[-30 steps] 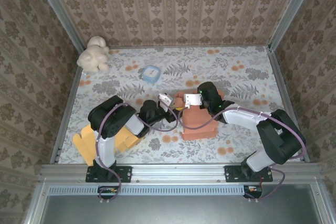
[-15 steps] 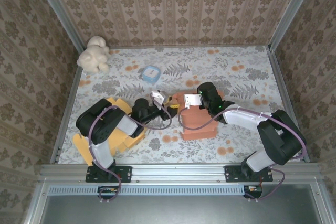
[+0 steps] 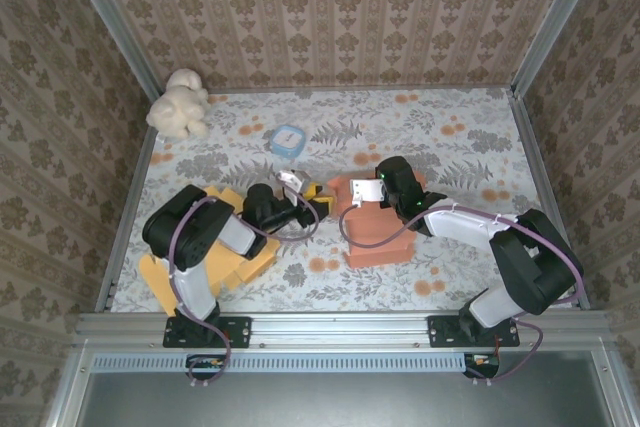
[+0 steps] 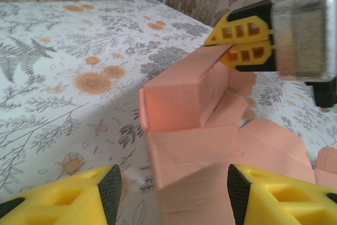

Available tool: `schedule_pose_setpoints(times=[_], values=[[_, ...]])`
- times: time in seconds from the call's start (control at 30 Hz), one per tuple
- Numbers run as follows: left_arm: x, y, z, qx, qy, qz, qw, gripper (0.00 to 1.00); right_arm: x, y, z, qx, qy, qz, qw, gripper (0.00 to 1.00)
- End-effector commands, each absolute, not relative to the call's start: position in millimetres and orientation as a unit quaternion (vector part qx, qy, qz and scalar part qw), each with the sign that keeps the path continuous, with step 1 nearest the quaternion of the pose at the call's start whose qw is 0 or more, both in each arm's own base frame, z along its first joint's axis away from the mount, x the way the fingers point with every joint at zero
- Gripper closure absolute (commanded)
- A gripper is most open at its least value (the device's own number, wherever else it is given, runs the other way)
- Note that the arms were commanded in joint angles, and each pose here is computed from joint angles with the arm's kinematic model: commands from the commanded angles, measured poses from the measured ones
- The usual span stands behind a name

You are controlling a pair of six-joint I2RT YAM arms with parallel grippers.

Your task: Fold the paper box

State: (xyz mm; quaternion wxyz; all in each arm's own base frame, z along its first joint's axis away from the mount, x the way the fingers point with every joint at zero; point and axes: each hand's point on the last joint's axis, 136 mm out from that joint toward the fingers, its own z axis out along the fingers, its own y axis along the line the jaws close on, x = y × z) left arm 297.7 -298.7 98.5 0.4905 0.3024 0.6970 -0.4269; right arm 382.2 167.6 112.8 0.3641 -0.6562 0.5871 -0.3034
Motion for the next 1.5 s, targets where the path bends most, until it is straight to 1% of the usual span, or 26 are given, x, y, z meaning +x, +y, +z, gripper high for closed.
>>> schedule_pose_setpoints(times=[0.0,0.07,0.17,0.33,0.53,0.83,1.07,1.2,1.47], values=[[297,-310,103,0.309,0.684,-0.457,0.478,0.42,374,168,106,-0.663,0.589,-0.292,0.357,1.00],[292,-317,104,0.317,0.679,-0.459,0.477,0.43,375,168,106,-0.662,0.589,-0.294,0.358,1.00],[287,-324,105,0.325,0.674,-0.461,0.477,0.46,375,168,106,-0.662,0.587,-0.296,0.360,1.00],[287,-329,103,0.325,0.675,-0.460,0.476,0.49,374,168,107,-0.662,0.585,-0.298,0.362,1.00],[289,-336,97,0.320,0.682,-0.455,0.476,0.55,373,170,107,-0.662,0.583,-0.299,0.364,1.00],[295,-339,92,0.299,0.697,-0.431,0.490,0.53,371,174,108,-0.662,0.576,-0.305,0.370,1.00],[299,-341,86,0.287,0.707,-0.406,0.503,0.52,368,180,113,-0.660,0.559,-0.329,0.380,1.00],[303,-341,85,0.280,0.712,-0.389,0.514,0.50,364,182,115,-0.659,0.559,-0.331,0.379,1.00],[314,-334,76,0.254,0.729,-0.349,0.531,0.49,355,182,117,-0.659,0.562,-0.326,0.379,1.00]])
